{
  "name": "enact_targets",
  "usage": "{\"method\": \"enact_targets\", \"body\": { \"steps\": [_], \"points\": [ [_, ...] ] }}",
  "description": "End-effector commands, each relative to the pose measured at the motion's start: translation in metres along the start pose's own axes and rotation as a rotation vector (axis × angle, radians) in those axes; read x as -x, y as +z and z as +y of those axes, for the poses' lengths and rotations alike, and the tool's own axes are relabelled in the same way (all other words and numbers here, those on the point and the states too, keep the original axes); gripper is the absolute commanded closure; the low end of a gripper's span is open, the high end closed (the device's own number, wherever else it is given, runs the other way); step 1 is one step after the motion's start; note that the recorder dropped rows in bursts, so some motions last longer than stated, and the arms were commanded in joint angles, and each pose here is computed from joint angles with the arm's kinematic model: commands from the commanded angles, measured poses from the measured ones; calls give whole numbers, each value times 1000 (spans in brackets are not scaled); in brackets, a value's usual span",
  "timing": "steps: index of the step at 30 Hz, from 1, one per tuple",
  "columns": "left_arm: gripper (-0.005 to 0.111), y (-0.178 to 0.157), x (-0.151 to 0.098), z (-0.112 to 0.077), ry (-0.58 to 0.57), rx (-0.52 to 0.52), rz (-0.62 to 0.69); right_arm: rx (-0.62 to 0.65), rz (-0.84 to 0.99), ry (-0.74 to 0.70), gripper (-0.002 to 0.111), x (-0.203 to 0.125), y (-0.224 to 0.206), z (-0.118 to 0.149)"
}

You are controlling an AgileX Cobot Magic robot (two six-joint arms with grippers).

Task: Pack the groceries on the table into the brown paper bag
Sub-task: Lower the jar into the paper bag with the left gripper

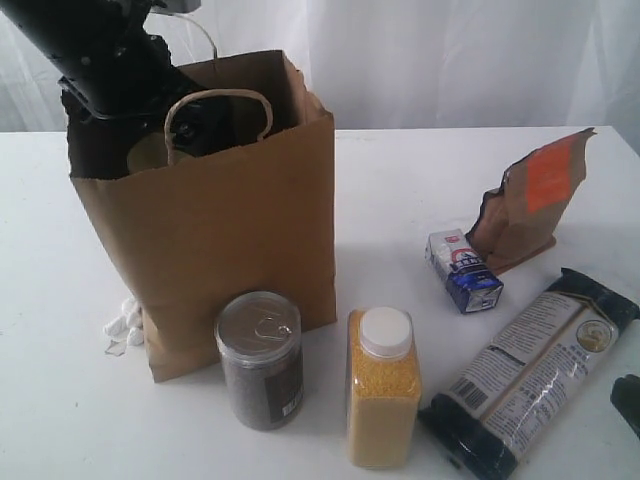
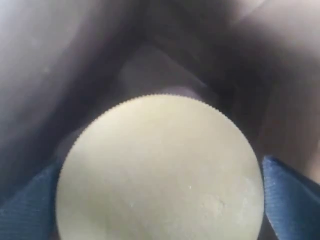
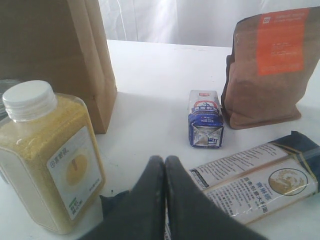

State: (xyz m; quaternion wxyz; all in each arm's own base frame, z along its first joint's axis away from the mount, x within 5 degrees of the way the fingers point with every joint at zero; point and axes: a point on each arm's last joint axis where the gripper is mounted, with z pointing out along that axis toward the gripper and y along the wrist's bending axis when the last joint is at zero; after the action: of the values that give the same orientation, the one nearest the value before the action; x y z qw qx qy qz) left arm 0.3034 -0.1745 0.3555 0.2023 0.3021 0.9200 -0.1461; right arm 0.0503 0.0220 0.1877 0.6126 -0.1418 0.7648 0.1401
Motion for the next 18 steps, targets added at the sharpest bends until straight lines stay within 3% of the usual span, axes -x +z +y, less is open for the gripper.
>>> {"method": "enact_targets", "body": {
  "steps": [1, 18],
  "points": [
    [1, -5, -3, -9, 31, -57, 16, -4, -6, 0, 108, -1, 0, 0],
    [2, -10, -6, -10, 38, -61, 32, -4, -6, 0, 108, -1, 0, 0]
  ]
}}
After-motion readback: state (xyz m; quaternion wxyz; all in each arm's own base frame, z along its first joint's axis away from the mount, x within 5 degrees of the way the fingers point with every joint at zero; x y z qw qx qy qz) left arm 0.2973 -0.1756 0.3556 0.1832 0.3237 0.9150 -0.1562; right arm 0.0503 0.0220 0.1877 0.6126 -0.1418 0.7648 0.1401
